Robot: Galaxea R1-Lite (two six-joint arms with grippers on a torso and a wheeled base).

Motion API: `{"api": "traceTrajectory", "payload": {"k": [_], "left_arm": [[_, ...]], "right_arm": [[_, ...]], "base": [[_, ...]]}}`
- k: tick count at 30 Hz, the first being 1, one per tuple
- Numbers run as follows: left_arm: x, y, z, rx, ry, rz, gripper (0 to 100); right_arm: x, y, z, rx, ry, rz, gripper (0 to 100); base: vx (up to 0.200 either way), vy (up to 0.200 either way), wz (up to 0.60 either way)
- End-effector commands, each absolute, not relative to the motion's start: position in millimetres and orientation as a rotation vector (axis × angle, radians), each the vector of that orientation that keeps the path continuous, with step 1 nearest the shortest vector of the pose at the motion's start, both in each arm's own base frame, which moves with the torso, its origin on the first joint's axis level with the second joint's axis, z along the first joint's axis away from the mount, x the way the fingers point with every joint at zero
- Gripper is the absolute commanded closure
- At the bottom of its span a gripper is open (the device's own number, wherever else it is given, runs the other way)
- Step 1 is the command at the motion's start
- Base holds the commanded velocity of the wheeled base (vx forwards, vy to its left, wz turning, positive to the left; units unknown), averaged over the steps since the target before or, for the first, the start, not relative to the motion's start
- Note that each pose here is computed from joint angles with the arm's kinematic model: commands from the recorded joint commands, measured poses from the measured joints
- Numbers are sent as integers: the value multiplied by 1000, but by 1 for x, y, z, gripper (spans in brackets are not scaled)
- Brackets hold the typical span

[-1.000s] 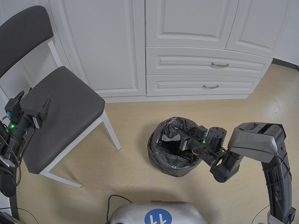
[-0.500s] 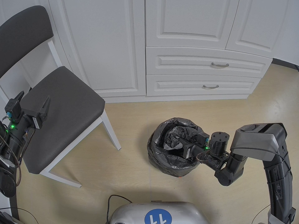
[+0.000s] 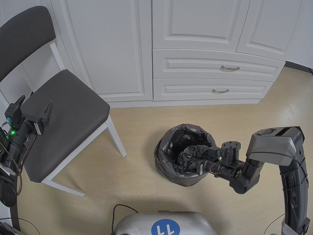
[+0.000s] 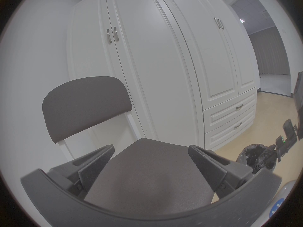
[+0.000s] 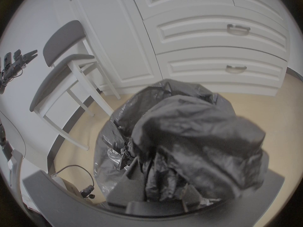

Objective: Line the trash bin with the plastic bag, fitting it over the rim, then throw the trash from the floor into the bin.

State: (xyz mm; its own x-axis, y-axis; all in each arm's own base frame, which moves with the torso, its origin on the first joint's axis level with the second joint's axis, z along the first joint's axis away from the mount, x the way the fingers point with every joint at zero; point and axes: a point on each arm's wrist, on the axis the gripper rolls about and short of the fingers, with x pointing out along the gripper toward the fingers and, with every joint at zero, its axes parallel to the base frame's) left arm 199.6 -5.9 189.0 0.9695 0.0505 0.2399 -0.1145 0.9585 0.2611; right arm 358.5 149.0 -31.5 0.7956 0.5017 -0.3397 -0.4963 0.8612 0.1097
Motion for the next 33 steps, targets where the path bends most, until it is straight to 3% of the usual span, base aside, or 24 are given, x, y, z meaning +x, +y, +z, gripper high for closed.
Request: {"api": "traceTrajectory", "payload": {"k": [1, 25, 26, 33], "left_arm": [[200, -6, 190, 276, -237, 86, 0], [200, -6, 190, 276, -239, 86, 0], [200, -6, 190, 276, -239, 86, 0], [199, -6, 189, 277, -236, 85, 0]], "right_arm": [[368, 150, -21, 28, 368, 524, 100], [388, 161, -27, 134, 250, 479, 100], [388, 161, -27, 135, 248, 478, 0], [384, 159, -17, 135, 236, 481, 0]], "base": [[0, 0, 0], [0, 0, 0], [0, 0, 0], [0, 0, 0]]}}
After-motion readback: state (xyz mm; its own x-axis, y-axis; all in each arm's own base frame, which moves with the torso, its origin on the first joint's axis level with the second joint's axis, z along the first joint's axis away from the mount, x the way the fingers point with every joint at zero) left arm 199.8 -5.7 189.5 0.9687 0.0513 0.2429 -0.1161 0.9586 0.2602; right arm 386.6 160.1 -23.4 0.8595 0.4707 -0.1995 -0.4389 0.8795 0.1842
